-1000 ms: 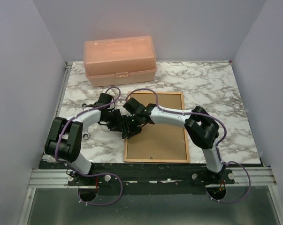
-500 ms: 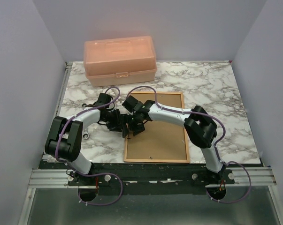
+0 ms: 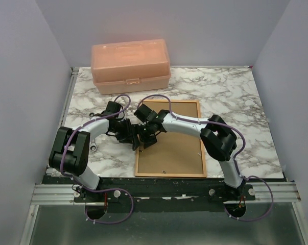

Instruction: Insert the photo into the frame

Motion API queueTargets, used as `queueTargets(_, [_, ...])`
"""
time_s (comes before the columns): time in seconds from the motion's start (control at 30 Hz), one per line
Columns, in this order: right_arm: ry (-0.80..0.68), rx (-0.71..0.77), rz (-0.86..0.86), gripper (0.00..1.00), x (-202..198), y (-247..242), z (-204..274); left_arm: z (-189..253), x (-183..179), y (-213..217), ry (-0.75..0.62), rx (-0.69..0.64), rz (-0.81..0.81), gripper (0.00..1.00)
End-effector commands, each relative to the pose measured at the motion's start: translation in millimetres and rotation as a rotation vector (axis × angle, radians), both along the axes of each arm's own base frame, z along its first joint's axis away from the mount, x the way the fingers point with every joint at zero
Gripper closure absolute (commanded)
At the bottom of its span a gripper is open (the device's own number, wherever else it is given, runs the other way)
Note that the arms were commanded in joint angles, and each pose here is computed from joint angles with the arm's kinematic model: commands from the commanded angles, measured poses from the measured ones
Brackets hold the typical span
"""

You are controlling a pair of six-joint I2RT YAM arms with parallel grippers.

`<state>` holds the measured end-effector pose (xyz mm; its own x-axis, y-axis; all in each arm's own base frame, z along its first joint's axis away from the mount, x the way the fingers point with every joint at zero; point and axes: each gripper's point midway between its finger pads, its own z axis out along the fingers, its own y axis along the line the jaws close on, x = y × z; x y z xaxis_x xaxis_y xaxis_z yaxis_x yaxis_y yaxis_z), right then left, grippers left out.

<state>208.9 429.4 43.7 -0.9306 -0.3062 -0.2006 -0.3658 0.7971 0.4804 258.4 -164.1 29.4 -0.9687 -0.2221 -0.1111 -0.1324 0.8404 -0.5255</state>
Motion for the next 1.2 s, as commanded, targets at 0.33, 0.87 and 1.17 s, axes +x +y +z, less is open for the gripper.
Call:
queueTargets(0.33, [-0.016, 0.264, 0.279, 0.31, -61.5, 75.3, 8.7, -28.3, -6.1, 6.2, 0.035, 0.092, -0.003, 0.68])
queueTargets(0.87, [-0.093, 0.4, 0.273, 0.23, -60.6, 87.8, 28.8, -26.8, -5.3, 4.3, 0.026, 0.08, -0.015, 0.68])
queueTargets(1.17, [-0.072, 0.24, 0.264, 0.24, -65.2, 58.6, -7.7, -27.0, -5.8, 4.7, 0.03, 0.083, -0.017, 0.68])
